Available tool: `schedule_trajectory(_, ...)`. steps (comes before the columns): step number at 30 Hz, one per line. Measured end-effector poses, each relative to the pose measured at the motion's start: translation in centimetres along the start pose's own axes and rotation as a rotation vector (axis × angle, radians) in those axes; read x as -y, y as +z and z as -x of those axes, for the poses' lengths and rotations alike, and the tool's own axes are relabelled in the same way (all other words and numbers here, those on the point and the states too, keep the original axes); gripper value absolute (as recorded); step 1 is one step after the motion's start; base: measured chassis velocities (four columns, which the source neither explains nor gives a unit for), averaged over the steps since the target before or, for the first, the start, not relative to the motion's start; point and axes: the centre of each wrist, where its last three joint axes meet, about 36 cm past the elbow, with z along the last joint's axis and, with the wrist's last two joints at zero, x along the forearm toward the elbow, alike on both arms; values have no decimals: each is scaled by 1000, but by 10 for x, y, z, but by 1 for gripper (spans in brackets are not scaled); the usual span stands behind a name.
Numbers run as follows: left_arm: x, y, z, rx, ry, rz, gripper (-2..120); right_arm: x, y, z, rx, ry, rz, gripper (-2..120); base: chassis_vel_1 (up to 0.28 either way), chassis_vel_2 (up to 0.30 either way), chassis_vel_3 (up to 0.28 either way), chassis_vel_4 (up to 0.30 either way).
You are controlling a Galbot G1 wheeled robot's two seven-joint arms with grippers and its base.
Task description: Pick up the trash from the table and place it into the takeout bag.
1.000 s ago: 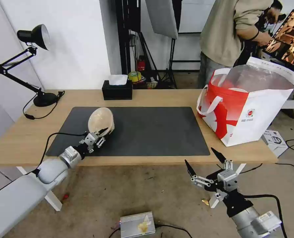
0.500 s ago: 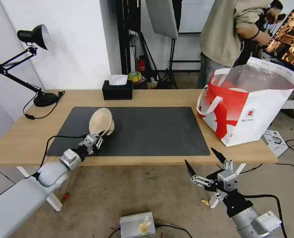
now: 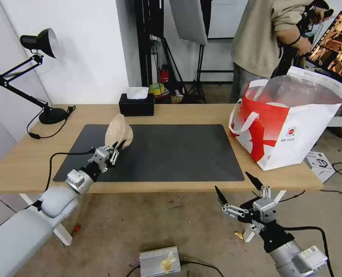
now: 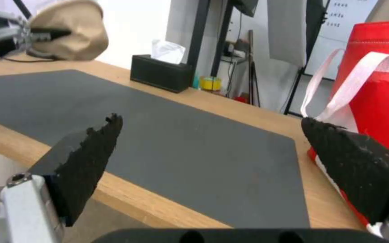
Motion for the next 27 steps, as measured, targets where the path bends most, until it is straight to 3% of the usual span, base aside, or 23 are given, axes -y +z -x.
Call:
schedule_trajectory(4, 2, -15, 6, 42, 1, -2, 0, 0, 0, 0, 0, 0, 0, 100, 0, 0, 0, 0)
schedule_trajectory(15, 4, -76, 29, 166, 36, 6, 0, 0, 0, 0, 0, 0, 0, 100, 0, 0, 0, 0)
schedule_trajectory(27, 23, -85, 94, 231, 90, -6, 0, 0, 0, 0, 0, 0, 0, 100, 0, 0, 0, 0)
